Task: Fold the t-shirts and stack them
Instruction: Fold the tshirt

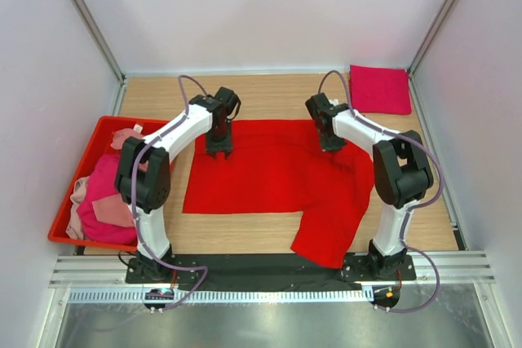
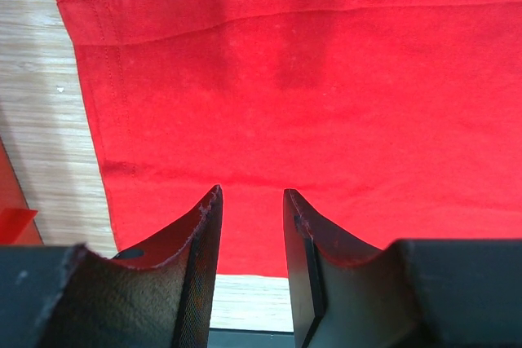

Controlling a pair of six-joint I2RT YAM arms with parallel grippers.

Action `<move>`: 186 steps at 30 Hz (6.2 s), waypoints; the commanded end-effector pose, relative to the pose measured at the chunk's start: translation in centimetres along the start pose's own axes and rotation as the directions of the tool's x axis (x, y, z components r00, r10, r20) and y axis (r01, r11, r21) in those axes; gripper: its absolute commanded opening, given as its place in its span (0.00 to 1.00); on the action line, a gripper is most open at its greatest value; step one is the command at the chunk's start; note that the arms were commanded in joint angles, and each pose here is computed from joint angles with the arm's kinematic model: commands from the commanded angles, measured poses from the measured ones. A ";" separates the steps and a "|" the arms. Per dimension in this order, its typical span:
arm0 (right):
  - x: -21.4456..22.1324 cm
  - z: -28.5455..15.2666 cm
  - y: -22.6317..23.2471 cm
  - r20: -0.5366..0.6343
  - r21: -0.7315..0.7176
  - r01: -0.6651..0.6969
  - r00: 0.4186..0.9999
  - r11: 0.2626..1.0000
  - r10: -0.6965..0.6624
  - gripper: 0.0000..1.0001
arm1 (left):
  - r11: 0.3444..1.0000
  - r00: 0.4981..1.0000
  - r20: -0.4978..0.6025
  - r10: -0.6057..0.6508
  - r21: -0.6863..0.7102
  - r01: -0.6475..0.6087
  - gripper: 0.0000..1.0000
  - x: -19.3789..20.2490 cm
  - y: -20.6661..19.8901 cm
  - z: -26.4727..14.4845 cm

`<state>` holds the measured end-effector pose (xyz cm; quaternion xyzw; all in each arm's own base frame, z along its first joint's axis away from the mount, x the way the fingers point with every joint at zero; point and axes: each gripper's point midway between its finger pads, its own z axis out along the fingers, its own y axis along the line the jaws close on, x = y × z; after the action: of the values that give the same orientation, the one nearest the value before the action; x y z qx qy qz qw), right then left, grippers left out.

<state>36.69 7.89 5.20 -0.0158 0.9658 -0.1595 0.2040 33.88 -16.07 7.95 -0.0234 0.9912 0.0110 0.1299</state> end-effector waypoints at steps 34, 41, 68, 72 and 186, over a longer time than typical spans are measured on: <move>-2.5 0.7 -2.0 -0.006 0.008 -0.022 1.000 1.000 0.022 0.30 | 0.998 0.998 0.007 0.059 0.028 -0.059 0.38 -0.4 -0.4 -0.1; -2.8 2.3 -2.0 -0.022 0.030 0.004 1.000 1.000 -0.003 0.30 | 0.998 0.998 0.008 0.061 0.016 -0.061 0.38 0.0 0.1 -0.5; -2.3 2.5 -1.7 -0.059 -0.108 -0.115 0.992 0.987 0.109 0.22 | 0.999 1.000 0.013 0.026 0.028 -0.026 0.38 -0.2 -0.3 -0.7; -1.5 3.0 -1.5 -0.078 -0.105 -0.116 0.991 0.988 0.108 0.32 | 0.999 1.000 0.012 0.026 0.031 -0.026 0.38 -0.2 -0.5 -0.6; -12.4 3.1 -10.5 0.116 0.025 -0.532 0.843 0.846 0.526 0.53 | 0.994 0.994 -0.016 -0.110 0.007 0.110 0.42 -10.8 3.0 7.5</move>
<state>49.25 -2.53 8.51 0.2319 0.9246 -0.1452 0.2651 45.41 -13.47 4.24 -0.0738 0.9893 -0.0119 0.1256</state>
